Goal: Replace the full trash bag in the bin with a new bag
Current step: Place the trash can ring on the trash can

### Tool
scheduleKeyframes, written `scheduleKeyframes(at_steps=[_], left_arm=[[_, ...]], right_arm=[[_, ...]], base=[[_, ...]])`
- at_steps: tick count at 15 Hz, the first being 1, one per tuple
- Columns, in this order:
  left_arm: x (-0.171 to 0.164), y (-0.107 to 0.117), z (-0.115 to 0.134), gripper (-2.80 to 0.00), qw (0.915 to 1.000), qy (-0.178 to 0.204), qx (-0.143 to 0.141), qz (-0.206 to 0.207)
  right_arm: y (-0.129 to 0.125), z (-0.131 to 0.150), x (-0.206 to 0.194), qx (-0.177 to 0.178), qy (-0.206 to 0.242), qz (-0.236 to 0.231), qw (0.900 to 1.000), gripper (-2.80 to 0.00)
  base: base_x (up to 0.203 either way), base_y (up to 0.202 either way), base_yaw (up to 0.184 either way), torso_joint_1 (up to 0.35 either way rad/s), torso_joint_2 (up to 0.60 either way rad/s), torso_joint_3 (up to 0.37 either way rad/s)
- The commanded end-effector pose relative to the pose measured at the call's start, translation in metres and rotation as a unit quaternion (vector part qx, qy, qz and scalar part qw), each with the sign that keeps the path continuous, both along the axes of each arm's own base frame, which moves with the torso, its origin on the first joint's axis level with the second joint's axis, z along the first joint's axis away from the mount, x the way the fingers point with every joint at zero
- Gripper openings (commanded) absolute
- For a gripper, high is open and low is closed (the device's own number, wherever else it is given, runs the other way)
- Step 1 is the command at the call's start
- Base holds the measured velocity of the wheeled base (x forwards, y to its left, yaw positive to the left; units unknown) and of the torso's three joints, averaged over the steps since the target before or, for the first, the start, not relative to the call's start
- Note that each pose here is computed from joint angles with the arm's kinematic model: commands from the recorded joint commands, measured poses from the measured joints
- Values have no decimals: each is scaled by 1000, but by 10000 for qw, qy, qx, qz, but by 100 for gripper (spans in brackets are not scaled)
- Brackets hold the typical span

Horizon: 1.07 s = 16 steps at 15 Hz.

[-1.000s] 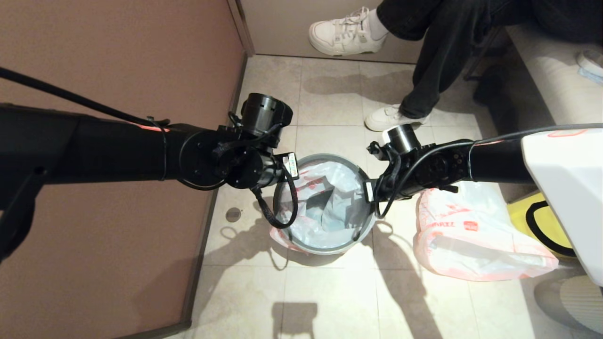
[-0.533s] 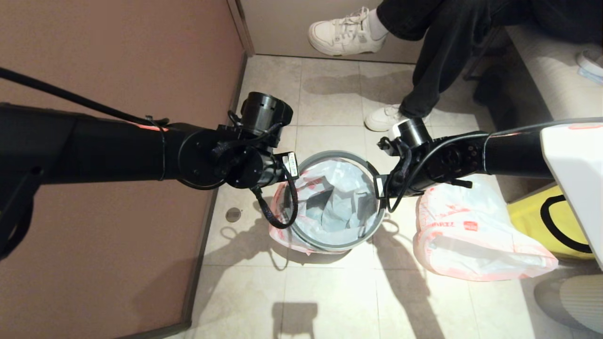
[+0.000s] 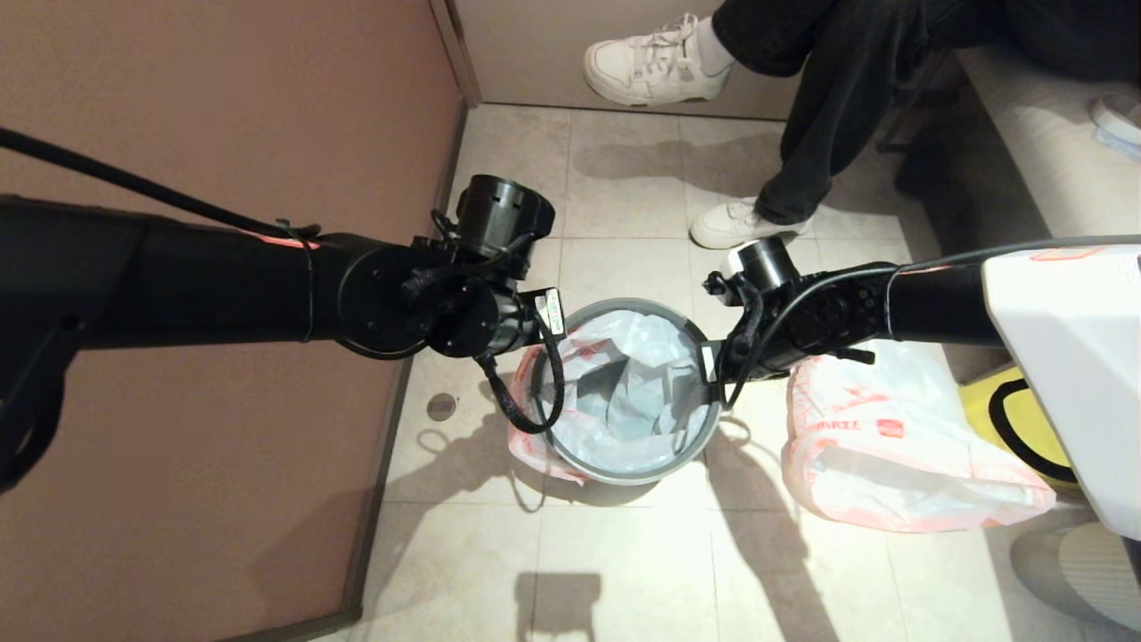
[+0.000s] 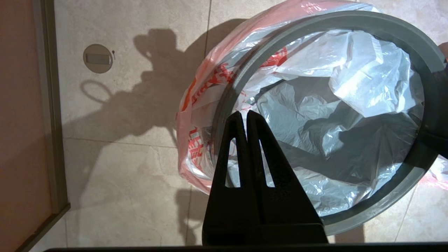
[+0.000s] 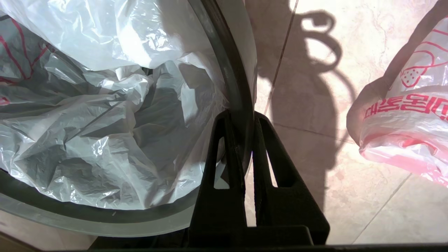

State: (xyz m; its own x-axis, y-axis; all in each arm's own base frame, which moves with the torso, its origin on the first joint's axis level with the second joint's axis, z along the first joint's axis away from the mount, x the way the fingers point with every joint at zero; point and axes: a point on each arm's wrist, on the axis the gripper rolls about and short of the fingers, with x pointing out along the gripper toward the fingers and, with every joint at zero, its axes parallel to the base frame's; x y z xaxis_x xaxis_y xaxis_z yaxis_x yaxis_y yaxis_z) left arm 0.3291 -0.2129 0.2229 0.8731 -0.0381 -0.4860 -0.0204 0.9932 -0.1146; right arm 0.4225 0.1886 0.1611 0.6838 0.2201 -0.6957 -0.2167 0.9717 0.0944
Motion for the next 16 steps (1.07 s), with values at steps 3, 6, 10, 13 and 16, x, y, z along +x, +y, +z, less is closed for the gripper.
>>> scheduleKeyframes(at_steps=[3, 6, 10, 13, 16], left_arm=[[0, 0, 0, -280, 10000, -1, 3, 22], [-1, -2, -1, -280, 10000, 6, 3, -7], [-2, -2, 0, -280, 10000, -3, 0, -7], [-3, -4, 0, -280, 10000, -5, 3, -23], [-4, -5, 0, -280, 10000, -8, 6, -32]], right_arm=[[4, -10, 4, -42, 87, 15, 10000, -280], [8, -8, 2, -15, 41, 58, 10000, -280], [8, 3, -1, 38, -66, 71, 9999, -280], [7, 8, -3, 41, -80, 74, 9999, -280], [5, 14, -5, 51, -117, 61, 9999, -280]], base=[[0, 0, 0, 0, 0, 0], [0, 0, 0, 0, 0, 0], [0, 0, 0, 0, 0, 0], [0, 0, 0, 0, 0, 0], [0, 0, 0, 0, 0, 0]])
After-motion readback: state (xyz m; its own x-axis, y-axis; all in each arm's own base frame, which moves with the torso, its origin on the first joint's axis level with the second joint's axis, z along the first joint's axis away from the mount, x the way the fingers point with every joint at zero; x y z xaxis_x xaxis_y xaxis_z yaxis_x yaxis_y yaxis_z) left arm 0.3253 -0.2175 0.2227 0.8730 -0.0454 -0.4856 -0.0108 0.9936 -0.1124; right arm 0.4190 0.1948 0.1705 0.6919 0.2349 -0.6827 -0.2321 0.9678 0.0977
